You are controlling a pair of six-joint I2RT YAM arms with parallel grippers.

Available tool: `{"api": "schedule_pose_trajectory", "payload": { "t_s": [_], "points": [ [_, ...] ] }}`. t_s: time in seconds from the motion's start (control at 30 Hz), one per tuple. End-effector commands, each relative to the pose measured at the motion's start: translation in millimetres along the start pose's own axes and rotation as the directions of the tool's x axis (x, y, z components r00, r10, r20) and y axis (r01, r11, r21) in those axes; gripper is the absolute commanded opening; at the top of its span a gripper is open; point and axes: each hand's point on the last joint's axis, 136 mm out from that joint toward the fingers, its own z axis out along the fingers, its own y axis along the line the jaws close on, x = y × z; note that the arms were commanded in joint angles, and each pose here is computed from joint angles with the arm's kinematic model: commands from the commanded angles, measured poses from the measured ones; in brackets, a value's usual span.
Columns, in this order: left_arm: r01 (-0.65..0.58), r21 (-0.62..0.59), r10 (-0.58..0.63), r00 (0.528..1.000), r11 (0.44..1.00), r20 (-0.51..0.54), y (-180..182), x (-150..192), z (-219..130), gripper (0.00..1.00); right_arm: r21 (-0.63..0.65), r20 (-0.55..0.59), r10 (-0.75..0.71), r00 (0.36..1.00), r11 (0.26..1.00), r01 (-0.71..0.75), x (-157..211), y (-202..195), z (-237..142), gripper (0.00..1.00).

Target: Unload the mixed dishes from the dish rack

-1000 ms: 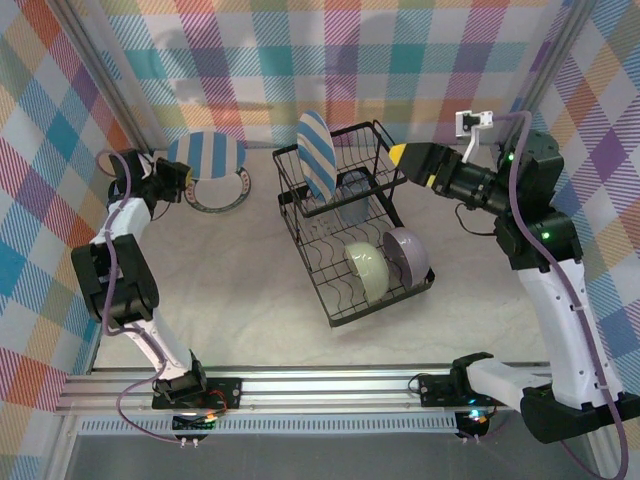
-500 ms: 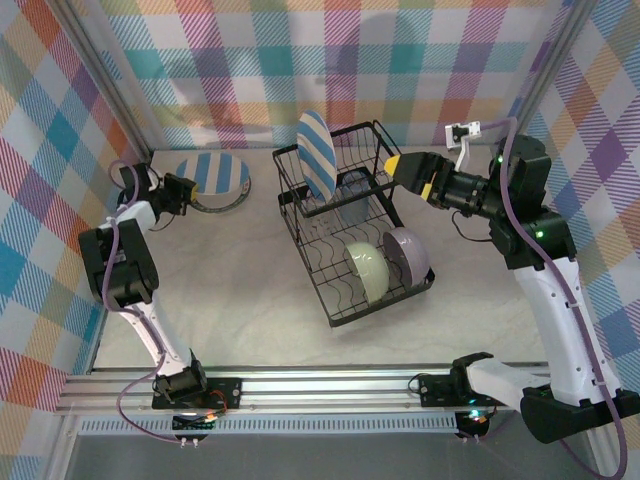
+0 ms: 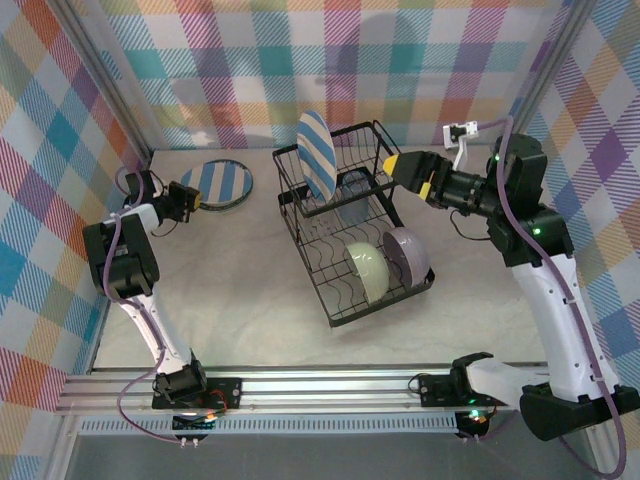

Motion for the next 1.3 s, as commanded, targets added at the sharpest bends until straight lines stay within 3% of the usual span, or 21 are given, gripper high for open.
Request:
{"api": "schedule_pose_trajectory", "payload": {
  "t_s": [0.0,0.27,0.6,1.07,1.27],
  "points": [
    [-0.035,0.033,0.035,0.999,0.999,-0.004,-7.8,-5.7,-0.1,0.06,-0.013,-0.010,0.004,1.000,1.000,-0.004,1.6,0.5,2.6,0.99],
    [-0.044,0.003,0.044,0.999,0.999,-0.003,-9.2,-4.9,-5.6,0.40,0.009,0.005,0.005,1.000,1.000,-0.005,-0.4,-4.0,4.5,0.99],
    [-0.060,-0.125,0.057,0.998,0.990,-0.026,-1.4,-2.5,-8.1,0.70,0.028,-0.001,0.003,1.000,1.000,-0.003,-0.4,-6.9,6.7,0.99],
    [-0.111,-0.289,0.083,0.991,0.951,-0.107,1.4,18.6,11.7,0.90,0.055,-0.006,-0.008,1.000,0.998,0.008,1.7,-10.9,5.6,0.99],
    [-0.134,-0.340,0.096,0.987,0.931,-0.126,-0.2,20.1,17.6,0.93,0.091,-0.021,-0.055,0.998,0.994,0.057,6.0,-13.9,4.3,0.99]
  ]
}}
